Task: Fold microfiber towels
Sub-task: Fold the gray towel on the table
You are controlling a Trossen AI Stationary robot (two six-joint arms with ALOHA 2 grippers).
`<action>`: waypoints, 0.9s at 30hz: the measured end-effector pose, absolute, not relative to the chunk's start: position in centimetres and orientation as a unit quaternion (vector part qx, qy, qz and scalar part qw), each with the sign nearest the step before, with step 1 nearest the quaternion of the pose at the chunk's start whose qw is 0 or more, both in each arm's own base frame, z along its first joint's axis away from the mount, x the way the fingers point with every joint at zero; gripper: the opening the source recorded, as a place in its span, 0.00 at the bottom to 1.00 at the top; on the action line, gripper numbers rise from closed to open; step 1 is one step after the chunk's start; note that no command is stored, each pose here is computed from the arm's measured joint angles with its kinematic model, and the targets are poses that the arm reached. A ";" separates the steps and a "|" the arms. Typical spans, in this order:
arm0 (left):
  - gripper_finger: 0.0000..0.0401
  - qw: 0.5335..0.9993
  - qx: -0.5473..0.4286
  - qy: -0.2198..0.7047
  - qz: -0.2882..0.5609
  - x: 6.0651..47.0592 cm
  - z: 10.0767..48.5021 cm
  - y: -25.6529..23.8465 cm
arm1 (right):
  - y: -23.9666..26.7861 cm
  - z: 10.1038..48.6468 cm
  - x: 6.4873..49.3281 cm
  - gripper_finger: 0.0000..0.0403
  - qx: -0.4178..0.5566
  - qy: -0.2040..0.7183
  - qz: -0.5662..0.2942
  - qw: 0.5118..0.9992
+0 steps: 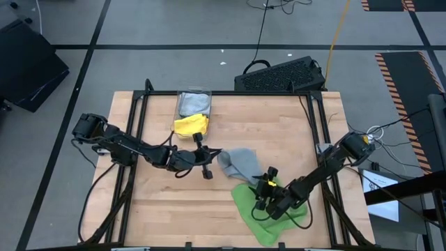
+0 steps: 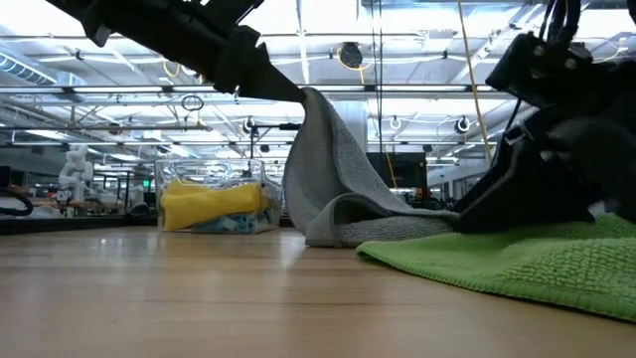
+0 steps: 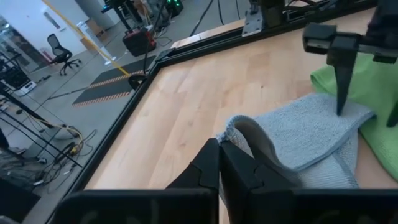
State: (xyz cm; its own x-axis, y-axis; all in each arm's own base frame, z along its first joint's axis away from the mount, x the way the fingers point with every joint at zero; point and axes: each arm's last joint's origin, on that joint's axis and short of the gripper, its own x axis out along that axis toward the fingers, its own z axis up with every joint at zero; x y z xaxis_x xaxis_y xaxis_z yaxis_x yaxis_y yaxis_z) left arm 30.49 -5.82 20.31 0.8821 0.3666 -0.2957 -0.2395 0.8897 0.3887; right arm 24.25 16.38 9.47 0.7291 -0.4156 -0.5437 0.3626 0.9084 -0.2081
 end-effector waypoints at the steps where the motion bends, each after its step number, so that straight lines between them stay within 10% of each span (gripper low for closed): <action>1: 0.01 0.955 0.173 0.184 0.159 30.5 20.3 -5.8 | 16.4 9.3 24.3 0.53 -0.046 0.305 -0.207 0.928; 9: 0.01 0.955 0.172 0.184 0.159 30.5 20.3 -5.8 | 16.1 9.0 24.0 0.47 -0.058 0.320 -0.217 0.920; 21: 0.02 0.955 0.172 0.184 0.159 30.5 20.3 -5.8 | 16.0 9.7 23.8 0.03 -0.046 0.339 -0.200 0.918; 27: 0.01 0.955 0.172 0.184 0.159 30.5 20.3 -5.8 | 15.9 11.8 23.5 0.06 -0.040 0.335 -0.181 0.924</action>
